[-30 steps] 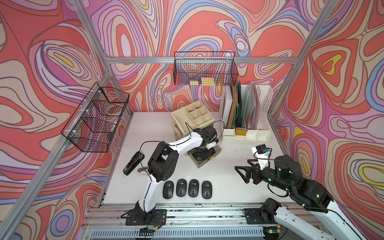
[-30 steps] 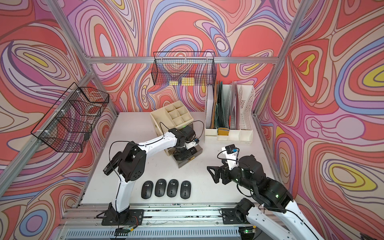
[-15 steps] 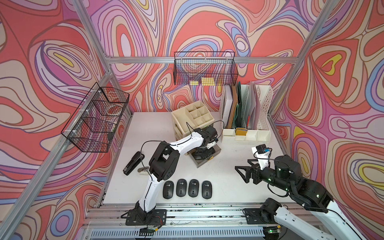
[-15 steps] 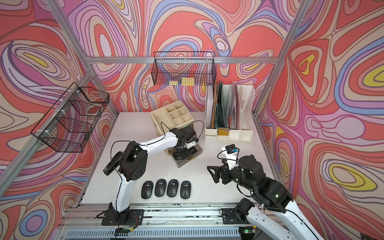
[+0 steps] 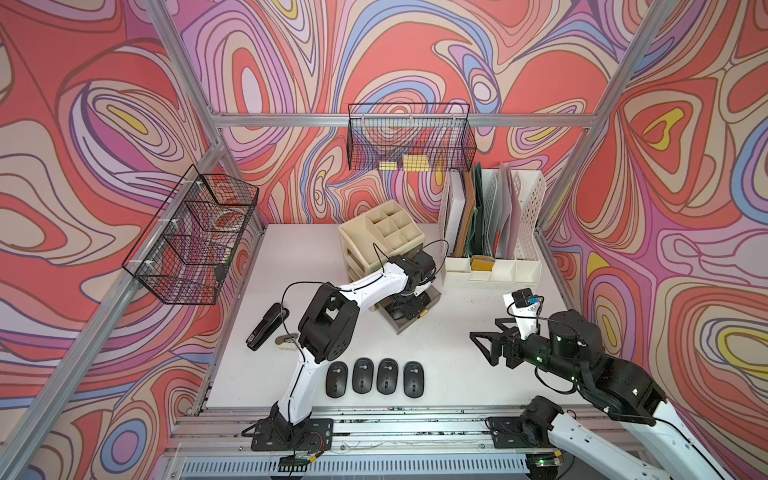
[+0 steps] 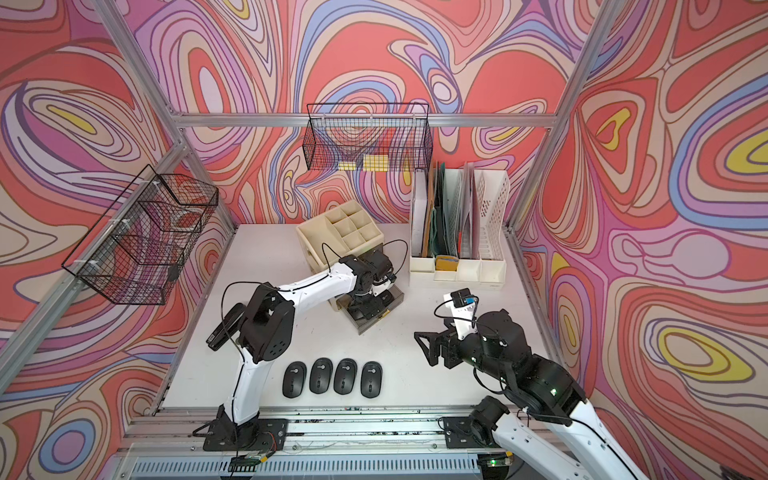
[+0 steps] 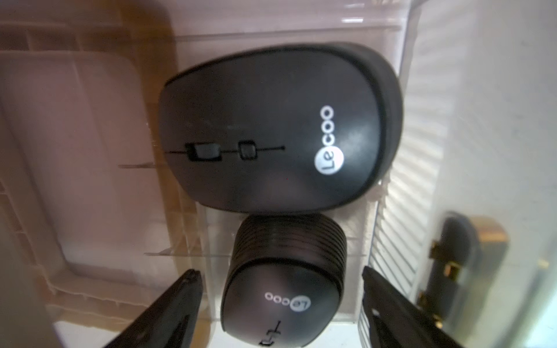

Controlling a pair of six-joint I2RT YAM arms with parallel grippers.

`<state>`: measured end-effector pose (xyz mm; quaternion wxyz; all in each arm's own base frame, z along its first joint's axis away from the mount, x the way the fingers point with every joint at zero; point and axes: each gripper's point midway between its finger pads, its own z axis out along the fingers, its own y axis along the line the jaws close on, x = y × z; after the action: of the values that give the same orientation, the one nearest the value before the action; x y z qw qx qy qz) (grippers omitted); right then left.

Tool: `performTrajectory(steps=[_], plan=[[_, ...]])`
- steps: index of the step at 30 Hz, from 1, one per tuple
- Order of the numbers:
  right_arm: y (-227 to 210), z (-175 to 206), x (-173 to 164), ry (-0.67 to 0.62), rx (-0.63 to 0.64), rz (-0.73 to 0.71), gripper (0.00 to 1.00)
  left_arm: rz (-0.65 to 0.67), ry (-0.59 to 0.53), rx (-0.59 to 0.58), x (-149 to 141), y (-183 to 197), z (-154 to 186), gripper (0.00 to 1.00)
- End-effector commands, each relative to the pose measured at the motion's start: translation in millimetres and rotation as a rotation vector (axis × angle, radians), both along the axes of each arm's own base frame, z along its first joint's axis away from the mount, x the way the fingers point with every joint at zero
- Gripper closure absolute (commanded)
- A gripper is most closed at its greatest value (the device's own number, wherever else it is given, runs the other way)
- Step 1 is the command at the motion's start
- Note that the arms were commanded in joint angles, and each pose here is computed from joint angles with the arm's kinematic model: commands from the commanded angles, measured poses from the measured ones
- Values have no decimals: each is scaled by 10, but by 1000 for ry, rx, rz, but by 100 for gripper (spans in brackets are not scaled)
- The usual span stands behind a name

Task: Take the mice out of the drawer
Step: Pick up the mouse from the drawer.

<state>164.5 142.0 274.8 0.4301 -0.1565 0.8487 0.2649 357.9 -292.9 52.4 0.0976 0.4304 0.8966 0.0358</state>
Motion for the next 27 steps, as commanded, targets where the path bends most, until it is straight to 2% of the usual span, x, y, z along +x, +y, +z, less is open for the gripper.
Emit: performTrajectory(steps=[1, 10, 13, 22, 27], plan=[[-17, -45, 21, 7, -7, -17, 2, -7, 65, 90, -103, 186, -164, 9], [-36, -32, 23, 1, -5, -27, 2, -14, 93, 127, -115, 212, -344, 17], [-45, -25, 22, -3, -4, -30, 2, -14, 102, 126, -117, 203, -385, 23], [-53, -22, 19, -5, -3, -33, 3, -9, 114, 132, -124, 211, -495, 22], [-57, -18, 18, -6, -1, -35, 3, -5, 123, 104, -137, 155, -488, 26]])
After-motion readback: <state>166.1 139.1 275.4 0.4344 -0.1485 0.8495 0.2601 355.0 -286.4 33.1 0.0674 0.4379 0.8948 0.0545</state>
